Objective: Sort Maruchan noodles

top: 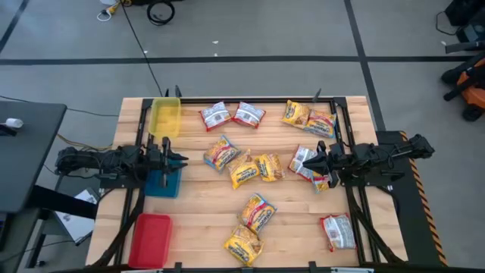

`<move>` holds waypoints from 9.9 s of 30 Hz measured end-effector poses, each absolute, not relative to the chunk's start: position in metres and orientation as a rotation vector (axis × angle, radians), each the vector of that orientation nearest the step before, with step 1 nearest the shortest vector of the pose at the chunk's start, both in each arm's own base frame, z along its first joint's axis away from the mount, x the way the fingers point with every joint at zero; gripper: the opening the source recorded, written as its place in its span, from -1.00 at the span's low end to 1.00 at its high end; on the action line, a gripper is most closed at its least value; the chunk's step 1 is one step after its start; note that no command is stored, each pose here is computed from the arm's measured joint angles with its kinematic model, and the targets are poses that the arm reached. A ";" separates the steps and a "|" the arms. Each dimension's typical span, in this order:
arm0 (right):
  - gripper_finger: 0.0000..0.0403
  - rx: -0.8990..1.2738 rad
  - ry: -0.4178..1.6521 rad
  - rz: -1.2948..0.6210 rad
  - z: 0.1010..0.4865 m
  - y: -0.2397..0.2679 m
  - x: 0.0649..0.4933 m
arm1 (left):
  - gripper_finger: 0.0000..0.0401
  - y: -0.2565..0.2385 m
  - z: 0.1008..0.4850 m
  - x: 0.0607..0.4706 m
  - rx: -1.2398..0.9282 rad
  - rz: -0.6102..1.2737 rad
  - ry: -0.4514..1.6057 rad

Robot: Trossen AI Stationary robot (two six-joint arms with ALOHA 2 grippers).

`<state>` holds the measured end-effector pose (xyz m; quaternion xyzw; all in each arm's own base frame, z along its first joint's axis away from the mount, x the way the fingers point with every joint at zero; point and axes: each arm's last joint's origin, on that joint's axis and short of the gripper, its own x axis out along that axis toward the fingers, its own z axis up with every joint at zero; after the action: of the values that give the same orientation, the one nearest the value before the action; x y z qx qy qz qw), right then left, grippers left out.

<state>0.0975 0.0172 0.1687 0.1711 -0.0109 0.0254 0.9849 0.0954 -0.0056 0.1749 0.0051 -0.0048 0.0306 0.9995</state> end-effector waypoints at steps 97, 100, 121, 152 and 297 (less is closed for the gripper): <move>-0.75 0.344 -0.022 0.051 0.169 0.017 0.098 | -0.53 -0.006 0.175 0.095 0.010 0.061 -0.010; -0.75 0.344 -0.022 0.051 0.169 0.017 0.098 | -0.53 -0.006 0.175 0.095 0.010 0.061 -0.010; -0.75 0.344 -0.022 0.051 0.169 0.017 0.098 | -0.53 -0.005 0.187 0.095 -0.044 0.087 -0.131; -0.75 0.344 -0.022 0.051 0.169 0.017 0.098 | 0.11 -0.024 0.221 0.287 0.088 0.169 0.556; -0.75 0.347 -0.039 0.054 0.170 0.017 0.098 | -0.98 -0.049 0.234 0.131 -0.293 -0.495 0.942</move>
<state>0.0978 0.0172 0.1705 0.1728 -0.0194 0.0268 0.9844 0.1314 -0.0495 0.2337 -0.1392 0.4476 -0.2353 0.8514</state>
